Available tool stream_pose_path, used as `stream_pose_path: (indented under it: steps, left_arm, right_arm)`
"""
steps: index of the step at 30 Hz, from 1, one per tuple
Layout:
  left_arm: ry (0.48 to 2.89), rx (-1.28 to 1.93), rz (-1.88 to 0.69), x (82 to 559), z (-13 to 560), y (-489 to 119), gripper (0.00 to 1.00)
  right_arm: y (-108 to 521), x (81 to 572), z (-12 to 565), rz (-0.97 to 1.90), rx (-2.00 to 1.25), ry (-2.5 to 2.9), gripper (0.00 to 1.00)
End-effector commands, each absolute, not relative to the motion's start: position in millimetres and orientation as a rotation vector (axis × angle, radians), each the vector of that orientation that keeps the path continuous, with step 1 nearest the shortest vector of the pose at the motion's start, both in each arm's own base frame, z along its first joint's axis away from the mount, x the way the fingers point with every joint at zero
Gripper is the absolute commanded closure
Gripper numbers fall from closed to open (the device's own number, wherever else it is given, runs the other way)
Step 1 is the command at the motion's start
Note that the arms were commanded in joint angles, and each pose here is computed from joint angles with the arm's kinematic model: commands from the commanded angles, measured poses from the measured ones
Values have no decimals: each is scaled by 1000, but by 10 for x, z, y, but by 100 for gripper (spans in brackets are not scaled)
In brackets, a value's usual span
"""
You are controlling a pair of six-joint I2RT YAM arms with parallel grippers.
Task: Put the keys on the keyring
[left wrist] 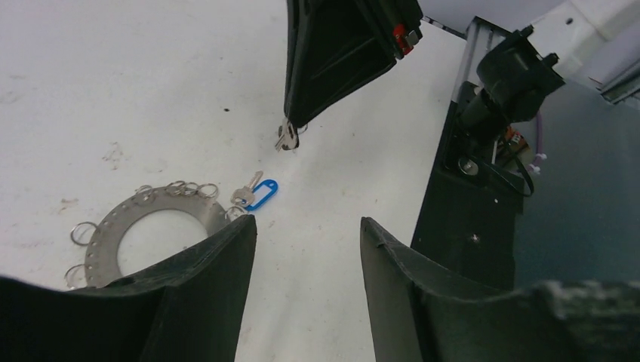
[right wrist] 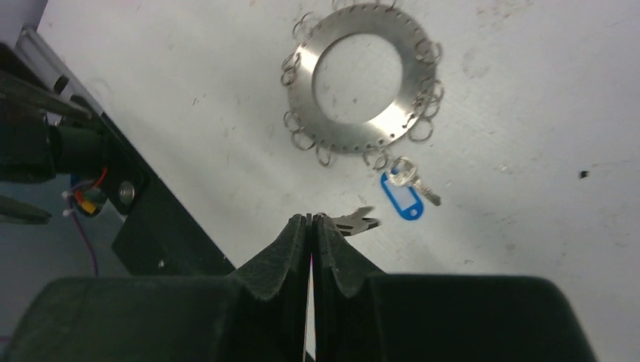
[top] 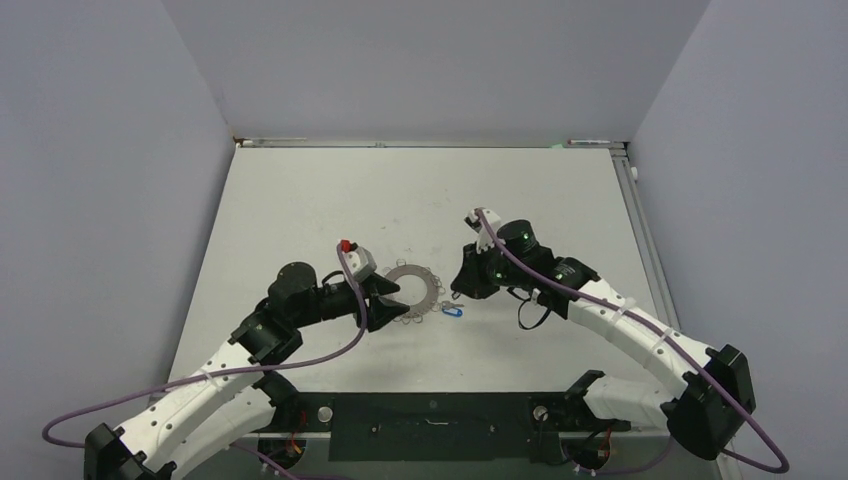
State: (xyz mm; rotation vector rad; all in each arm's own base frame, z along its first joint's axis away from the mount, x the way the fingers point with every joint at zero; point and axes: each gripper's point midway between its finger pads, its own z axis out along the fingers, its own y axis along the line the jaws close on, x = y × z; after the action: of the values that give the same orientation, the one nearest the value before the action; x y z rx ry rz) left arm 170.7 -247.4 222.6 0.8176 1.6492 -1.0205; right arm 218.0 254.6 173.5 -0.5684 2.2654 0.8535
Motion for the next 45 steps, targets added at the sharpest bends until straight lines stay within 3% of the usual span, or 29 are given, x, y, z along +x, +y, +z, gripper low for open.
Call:
stream_pose_path:
  steps: [1, 3, 12, 20, 23, 29, 34, 37, 38, 45]
  left_arm:
    - [1497, 972, -1089, 1475, 2319, -2655, 49]
    - [1445, 1018, -1125, 1373, 2311, -2699, 44]
    - [1275, 1116, -1228, 1071, 2415, -2715, 44]
    - [1253, 1136, -1276, 972, 2425, -2726, 59]
    - [1292, 1123, -1233, 1043, 2386, -2713, 59]
    - [1459, 994, -977, 1434, 2206, -2539, 48]
    - [1678, 753, -792, 1761, 2077, -2332, 35]
    - [1761, 601, -747, 1873, 2036, -2255, 6]
    - [1789, 565, -726, 1903, 2002, -2234, 2]
    - [1907, 379, -648, 2024, 1738, -2264, 4]
  right_arm:
    - [2881, 1751, 2065, 1088, -754, 2110, 95]
    - [2982, 1574, 2186, 1160, -810, 2051, 95]
    - [3290, 1070, 2497, 1383, -916, 1885, 95]
    - [3427, 983, 2500, 1368, -941, 1876, 95]
    - [3364, 1150, 2387, 1250, -858, 1948, 95]
    - [3066, 1440, 1947, 982, -633, 2135, 95]
    - [2798, 1388, 1447, 901, -478, 2279, 95]
    - [2666, 1398, 1209, 846, -376, 2335, 95]
    - [2623, 1420, 1145, 821, -346, 2345, 95]
    - [2197, 1762, 563, 702, -151, 2476, 95]
